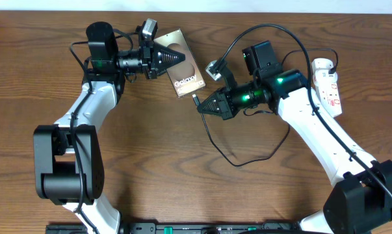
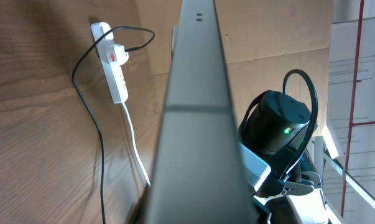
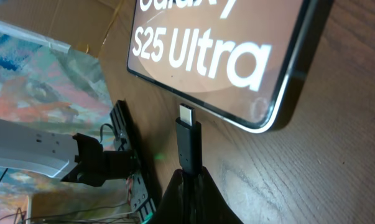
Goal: Plug charger to phone and switch on socket
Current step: 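Push the connector up into the phone's port with the right gripper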
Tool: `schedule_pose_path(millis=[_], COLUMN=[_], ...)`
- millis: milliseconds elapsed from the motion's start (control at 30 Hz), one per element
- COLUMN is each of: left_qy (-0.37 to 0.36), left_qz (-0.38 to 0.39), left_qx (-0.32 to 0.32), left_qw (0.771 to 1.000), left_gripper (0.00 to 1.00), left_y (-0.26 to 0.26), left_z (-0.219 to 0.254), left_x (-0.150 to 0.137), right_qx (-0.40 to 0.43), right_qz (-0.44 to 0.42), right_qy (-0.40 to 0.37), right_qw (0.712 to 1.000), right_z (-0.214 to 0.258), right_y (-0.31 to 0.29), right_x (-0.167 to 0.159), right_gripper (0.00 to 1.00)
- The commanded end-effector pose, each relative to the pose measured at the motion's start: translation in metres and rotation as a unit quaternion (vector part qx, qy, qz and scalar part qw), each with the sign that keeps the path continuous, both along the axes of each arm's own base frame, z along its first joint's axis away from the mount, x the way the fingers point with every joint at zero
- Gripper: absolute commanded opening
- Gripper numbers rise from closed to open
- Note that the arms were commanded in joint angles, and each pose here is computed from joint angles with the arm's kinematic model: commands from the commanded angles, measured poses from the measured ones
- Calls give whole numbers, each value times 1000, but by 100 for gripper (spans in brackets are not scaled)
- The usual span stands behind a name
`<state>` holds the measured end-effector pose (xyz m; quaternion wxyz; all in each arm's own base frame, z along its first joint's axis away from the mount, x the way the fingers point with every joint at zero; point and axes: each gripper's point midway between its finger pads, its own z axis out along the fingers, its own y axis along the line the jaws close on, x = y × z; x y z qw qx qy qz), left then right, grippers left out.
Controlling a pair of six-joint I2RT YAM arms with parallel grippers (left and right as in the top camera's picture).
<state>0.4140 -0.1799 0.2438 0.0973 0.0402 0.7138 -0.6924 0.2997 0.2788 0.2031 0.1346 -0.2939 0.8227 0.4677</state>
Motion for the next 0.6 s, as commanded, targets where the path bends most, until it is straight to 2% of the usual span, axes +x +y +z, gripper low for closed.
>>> schedule_pose_path(millis=[0, 567], left_qy=[-18, -31], left_qz=[-18, -20], left_qx=[-4, -3], left_qw=[1000, 999], left_gripper=[7, 7], left_y=[2, 2], left_z=[4, 4], left_x=[-4, -5], right_qx=[17, 29], right_qz=[14, 20], right_qy=[-14, -13], right_qw=[1000, 999], right_z=[11, 15], right_y=[4, 6], right_x=[-3, -4], right_gripper=[1, 1])
